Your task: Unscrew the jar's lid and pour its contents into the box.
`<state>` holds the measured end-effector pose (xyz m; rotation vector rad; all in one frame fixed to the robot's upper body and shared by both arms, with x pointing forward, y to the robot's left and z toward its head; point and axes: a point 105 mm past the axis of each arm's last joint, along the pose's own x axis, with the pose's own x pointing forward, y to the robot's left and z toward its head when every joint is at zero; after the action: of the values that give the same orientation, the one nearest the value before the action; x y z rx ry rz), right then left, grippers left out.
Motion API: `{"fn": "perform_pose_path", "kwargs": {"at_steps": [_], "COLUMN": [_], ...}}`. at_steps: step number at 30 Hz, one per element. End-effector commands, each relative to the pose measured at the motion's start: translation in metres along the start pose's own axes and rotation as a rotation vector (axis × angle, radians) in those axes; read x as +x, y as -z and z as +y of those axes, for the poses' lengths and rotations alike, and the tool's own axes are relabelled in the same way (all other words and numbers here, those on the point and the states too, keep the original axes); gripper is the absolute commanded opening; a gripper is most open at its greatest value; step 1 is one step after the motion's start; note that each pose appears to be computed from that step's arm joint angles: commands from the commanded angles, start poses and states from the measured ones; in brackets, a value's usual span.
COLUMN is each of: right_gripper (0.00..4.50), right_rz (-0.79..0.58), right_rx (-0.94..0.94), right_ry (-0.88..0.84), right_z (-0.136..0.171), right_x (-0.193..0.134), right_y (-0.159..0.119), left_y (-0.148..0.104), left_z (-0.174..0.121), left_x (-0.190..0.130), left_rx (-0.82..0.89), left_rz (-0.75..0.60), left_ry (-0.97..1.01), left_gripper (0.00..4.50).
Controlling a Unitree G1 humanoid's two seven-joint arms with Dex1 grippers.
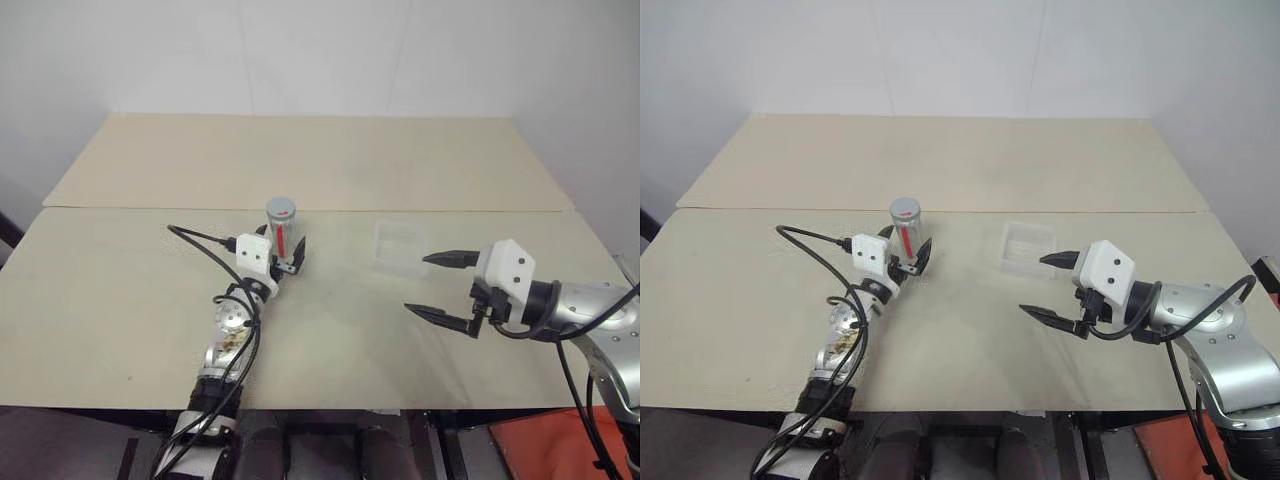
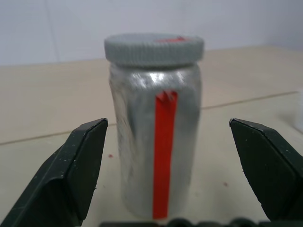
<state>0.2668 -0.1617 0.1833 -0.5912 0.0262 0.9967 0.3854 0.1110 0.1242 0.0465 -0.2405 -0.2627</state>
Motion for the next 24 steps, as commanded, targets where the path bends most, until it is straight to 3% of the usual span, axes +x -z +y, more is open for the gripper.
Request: {"fn": "perform_pose_path", "kwargs": {"at_steps": [1,14,21,24], "right_gripper": [4.5,4.5,4.5,4.5], "right_rz": [-0.01,-0.011,-0.009,-0.01], "right_rx": [-0.032,-0.023,-0.02,-0.02], "right_ry": [0.023,0.035,0.04,0.044], "right_z": [-0.002,-0.001,0.0,-0.001], "right_x": [-0.004,-0.003,-0.003,-0.002], "right_y": [-0.009,-0.009,-0.01,-0.01], "left_y": [-0.012,-0.007,0.0,-0.002], "left_z": [0.002,-0.001,0.001,-0.001], "left_x": [0.009,0.024,0.024,0.024], "left_rx": [0.019,-0.035,-0.024,-0.033], "left_rz": [-0.059,-0.057,-0.023,-0.034], "left_ry": [-0.026,-0.075,-0.071,-0.065], "left_gripper": [4.48,4.48,2.38,2.25]}}
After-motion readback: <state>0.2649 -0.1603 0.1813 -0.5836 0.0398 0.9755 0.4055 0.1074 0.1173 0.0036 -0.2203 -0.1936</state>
